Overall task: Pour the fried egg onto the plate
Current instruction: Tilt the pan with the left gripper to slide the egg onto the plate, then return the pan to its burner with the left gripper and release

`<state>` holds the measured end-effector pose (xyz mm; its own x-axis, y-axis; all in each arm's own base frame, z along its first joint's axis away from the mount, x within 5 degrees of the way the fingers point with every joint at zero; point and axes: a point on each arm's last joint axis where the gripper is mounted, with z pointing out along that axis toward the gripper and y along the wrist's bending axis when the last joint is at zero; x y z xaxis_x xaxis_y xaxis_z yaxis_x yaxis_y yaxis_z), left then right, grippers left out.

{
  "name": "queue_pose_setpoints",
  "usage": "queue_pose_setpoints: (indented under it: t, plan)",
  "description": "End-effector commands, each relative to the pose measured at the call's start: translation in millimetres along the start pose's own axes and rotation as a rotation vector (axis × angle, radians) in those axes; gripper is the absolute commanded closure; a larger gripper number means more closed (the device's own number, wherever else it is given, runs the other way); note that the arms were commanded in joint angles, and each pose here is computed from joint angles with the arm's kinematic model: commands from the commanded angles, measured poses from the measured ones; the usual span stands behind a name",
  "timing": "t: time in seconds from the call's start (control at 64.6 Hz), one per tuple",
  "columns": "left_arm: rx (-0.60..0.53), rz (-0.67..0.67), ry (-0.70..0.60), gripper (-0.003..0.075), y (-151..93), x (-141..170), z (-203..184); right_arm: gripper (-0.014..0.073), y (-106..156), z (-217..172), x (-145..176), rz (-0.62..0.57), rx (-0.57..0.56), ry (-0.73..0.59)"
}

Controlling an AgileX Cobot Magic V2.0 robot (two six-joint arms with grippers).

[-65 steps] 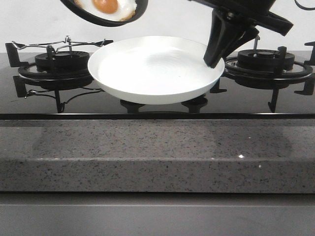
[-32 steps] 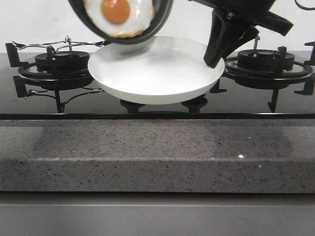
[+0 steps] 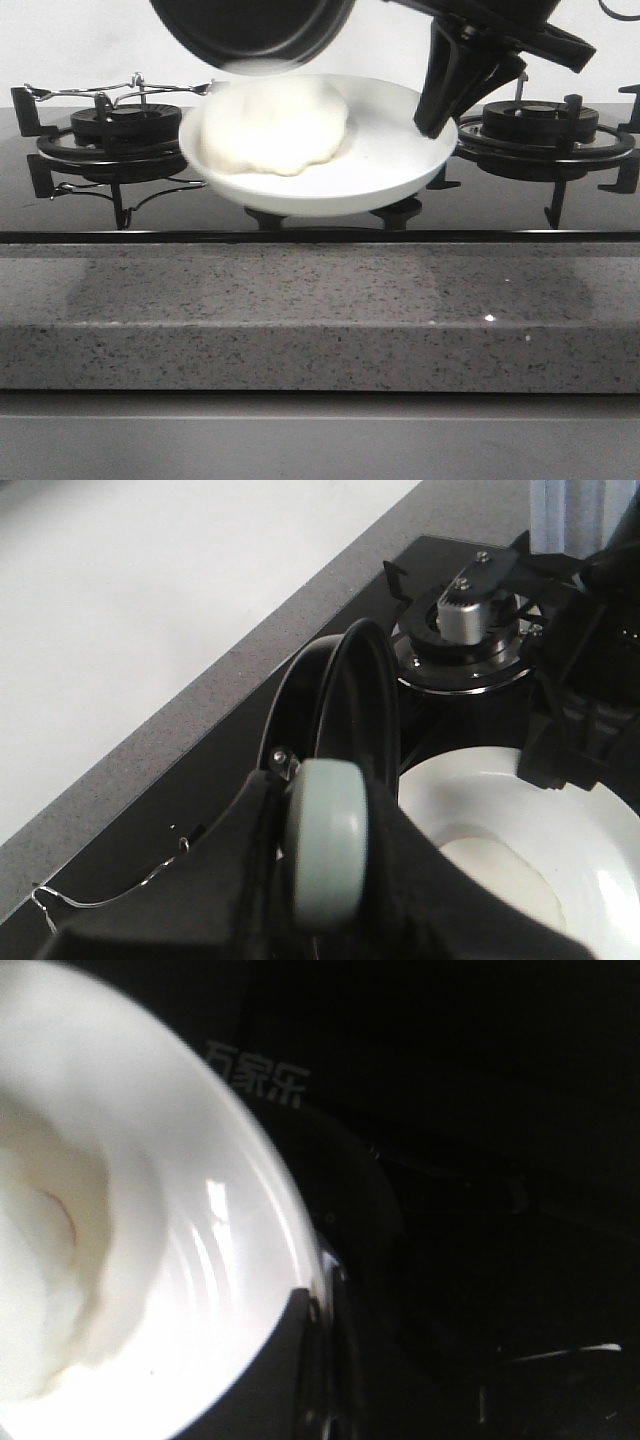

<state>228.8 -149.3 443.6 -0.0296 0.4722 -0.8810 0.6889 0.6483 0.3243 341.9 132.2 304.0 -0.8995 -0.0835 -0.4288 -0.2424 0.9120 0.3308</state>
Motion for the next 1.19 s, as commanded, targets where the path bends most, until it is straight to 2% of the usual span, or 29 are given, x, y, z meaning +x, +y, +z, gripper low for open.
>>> queue_pose_setpoints:
  t: [0.0,0.17,0.263,0.496,0.557,0.697,0.759,0.867,1.007,1.177]
  plan:
    - [-0.081,-0.001,-0.161,0.0739,6,-24,-21,0.0663,6,-20,-8,-0.015,-0.019,-0.098]
    - [-0.081,-0.006,-0.159,0.0739,7,-23,-21,0.0663,6,-20,-8,-0.015,-0.019,-0.098]
    - [-0.088,-0.060,-0.154,0.0739,12,-21,-22,0.0663,6,-20,-8,-0.015,-0.019,-0.098]
    - [-0.182,-0.446,-0.154,0.0739,59,2,-25,0.0663,6,-20,-8,-0.015,-0.019,-0.098]
    - [-0.208,-0.586,-0.162,0.0739,80,14,-26,0.0663,6,-20,-8,-0.015,-0.019,-0.098]
    - [-0.185,-0.920,-0.178,0.0739,120,47,-22,0.0663,6,-20,-8,-0.015,-0.019,-0.098]
    - [-0.122,-1.104,-0.192,0.0739,140,68,-16,0.0663,6,-20,-8,-0.015,-0.019,-0.098]
    - [-0.047,-1.341,-0.234,0.0739,171,104,-8,0.0663,6,-20,-8,-0.015,-0.019,-0.098]
    - [0.034,-1.534,-0.277,0.0739,197,143,1,0.0663,6,-20,-8,-0.015,-0.019,-0.098]
    - [0.103,-1.681,-0.287,0.0739,215,184,14,0.0663,6,-20,-8,-0.015,-0.019,-0.098]
